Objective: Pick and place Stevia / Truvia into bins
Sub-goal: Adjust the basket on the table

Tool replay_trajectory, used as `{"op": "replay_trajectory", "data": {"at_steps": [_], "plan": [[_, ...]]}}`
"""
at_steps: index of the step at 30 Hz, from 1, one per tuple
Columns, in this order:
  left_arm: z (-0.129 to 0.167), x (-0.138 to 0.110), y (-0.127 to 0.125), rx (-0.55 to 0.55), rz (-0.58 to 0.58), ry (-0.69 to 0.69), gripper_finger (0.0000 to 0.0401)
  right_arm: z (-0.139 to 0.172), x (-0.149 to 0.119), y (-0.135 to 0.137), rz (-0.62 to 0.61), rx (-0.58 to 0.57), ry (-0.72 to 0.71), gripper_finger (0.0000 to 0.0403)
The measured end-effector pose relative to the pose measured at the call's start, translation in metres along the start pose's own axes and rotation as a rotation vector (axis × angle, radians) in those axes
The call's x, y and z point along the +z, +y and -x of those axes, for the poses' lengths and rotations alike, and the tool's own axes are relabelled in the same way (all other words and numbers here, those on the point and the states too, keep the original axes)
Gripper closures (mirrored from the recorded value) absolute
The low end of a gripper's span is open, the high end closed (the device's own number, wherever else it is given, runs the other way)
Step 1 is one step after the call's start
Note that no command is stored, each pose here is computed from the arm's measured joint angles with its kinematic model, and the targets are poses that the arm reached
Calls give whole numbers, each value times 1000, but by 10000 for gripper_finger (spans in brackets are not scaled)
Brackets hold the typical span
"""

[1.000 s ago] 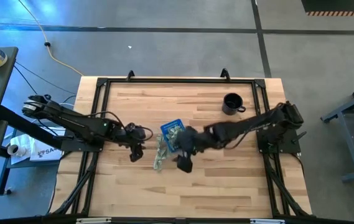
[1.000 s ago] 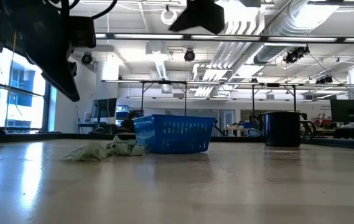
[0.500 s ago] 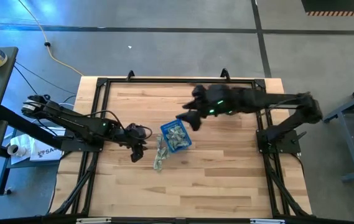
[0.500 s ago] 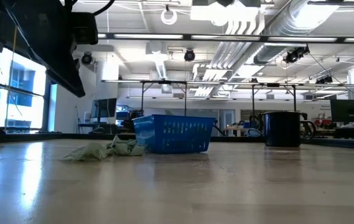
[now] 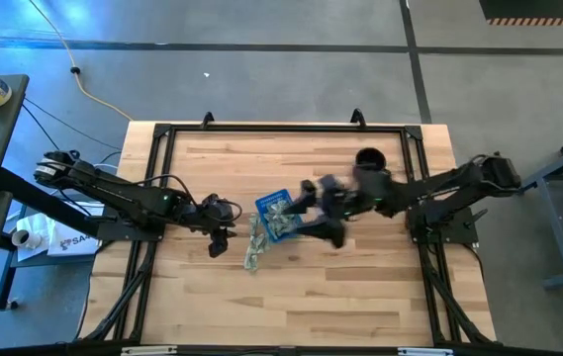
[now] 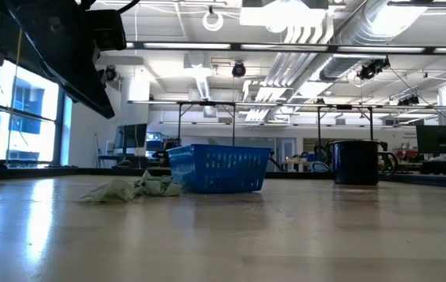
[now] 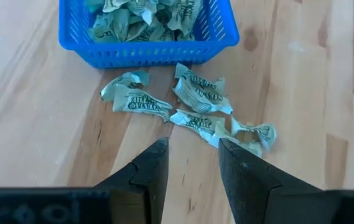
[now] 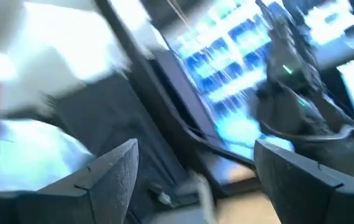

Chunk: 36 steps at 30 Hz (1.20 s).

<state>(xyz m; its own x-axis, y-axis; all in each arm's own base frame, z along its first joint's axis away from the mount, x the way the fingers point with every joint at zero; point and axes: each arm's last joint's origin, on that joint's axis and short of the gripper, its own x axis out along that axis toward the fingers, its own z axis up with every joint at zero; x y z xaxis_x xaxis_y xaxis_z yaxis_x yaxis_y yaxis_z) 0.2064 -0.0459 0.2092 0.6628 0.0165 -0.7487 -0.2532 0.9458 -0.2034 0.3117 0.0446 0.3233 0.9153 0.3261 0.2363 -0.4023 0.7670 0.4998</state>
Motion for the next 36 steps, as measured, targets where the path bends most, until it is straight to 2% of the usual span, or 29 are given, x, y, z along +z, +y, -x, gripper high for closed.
{"op": "replay_trajectory", "data": {"at_steps": [2,5,11,15,19,25,28,34,36], "plan": [[0,0,0,17,-5,-11,226,27,-6,-4,-33,11,-23,96],[0,1,2,56,-14,-32,226,70,-14,-12,-65,-64,-14,96],[1,9,2,143,0,-156,226,152,-16,-7,18,-137,-84,96],[2,16,-1,131,37,-246,226,186,-32,-5,68,-134,-80,96],[2,23,-1,115,81,-300,226,205,-48,-6,100,-163,-33,96],[0,28,11,140,257,-321,226,221,-60,-8,200,-218,36,96],[-3,30,17,146,318,-317,226,225,-70,-14,209,-265,96,96],[-19,28,18,101,346,-216,226,230,-80,-24,171,-434,138,96],[-26,25,19,117,340,-189,226,231,-81,-25,188,-453,151,96]]}}
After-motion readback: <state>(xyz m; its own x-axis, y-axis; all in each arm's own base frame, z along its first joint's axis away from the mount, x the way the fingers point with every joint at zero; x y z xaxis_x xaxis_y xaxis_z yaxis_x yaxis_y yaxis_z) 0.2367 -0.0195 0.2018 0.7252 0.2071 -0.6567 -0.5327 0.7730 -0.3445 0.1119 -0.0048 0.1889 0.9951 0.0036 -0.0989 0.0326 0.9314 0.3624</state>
